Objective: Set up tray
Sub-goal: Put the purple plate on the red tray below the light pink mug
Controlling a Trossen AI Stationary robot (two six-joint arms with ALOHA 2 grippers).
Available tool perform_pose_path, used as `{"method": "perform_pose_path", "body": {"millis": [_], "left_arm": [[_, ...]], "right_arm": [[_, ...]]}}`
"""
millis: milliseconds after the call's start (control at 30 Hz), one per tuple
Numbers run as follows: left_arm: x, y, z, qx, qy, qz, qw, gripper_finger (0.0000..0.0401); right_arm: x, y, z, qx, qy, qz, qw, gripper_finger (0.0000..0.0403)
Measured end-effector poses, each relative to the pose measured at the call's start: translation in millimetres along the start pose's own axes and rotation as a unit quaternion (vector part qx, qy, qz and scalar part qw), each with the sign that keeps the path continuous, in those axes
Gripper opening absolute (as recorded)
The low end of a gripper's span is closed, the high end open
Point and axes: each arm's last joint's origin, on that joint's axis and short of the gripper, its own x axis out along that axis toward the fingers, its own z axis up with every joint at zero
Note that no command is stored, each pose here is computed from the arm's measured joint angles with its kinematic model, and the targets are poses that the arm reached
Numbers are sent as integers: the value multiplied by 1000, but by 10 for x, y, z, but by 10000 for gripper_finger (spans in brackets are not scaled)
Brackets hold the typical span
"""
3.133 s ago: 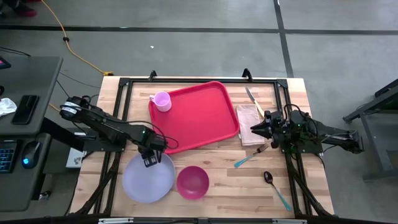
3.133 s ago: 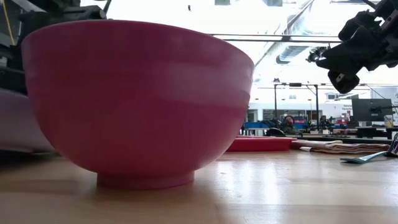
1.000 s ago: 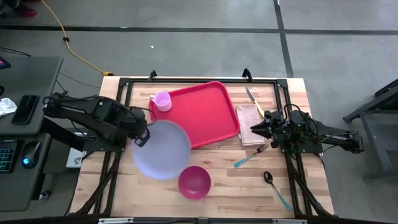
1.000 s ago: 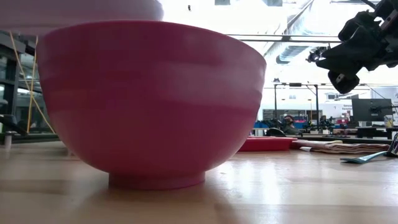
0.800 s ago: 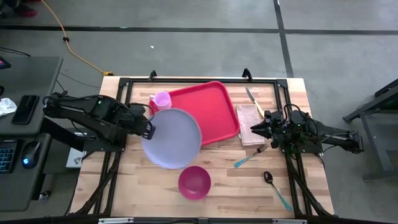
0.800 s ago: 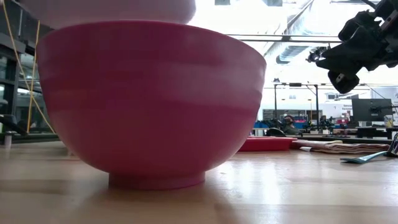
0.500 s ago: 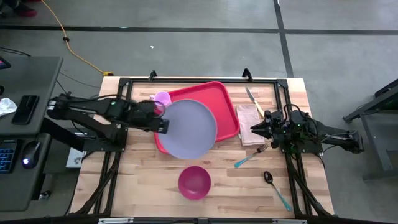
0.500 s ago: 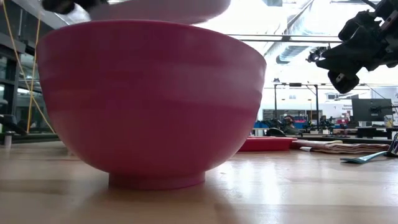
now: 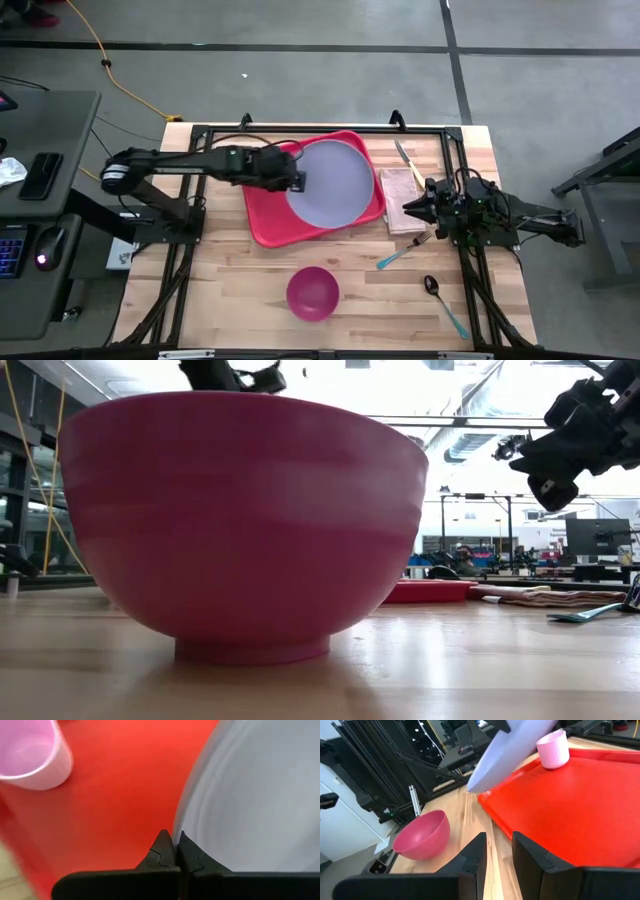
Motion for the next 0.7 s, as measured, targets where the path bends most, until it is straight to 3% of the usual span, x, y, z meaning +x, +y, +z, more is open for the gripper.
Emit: {"method": "perform_pose_path", "body": {"millis": [367, 700], "left_arm": [[508, -38, -25, 10, 24, 73, 997, 14], [579, 8, -36, 10, -8, 122, 992, 14]], "right_arm": [[0, -18, -40, 5, 21, -9, 1000, 71], [0, -13, -43, 2, 25, 1, 1000, 71]]}}
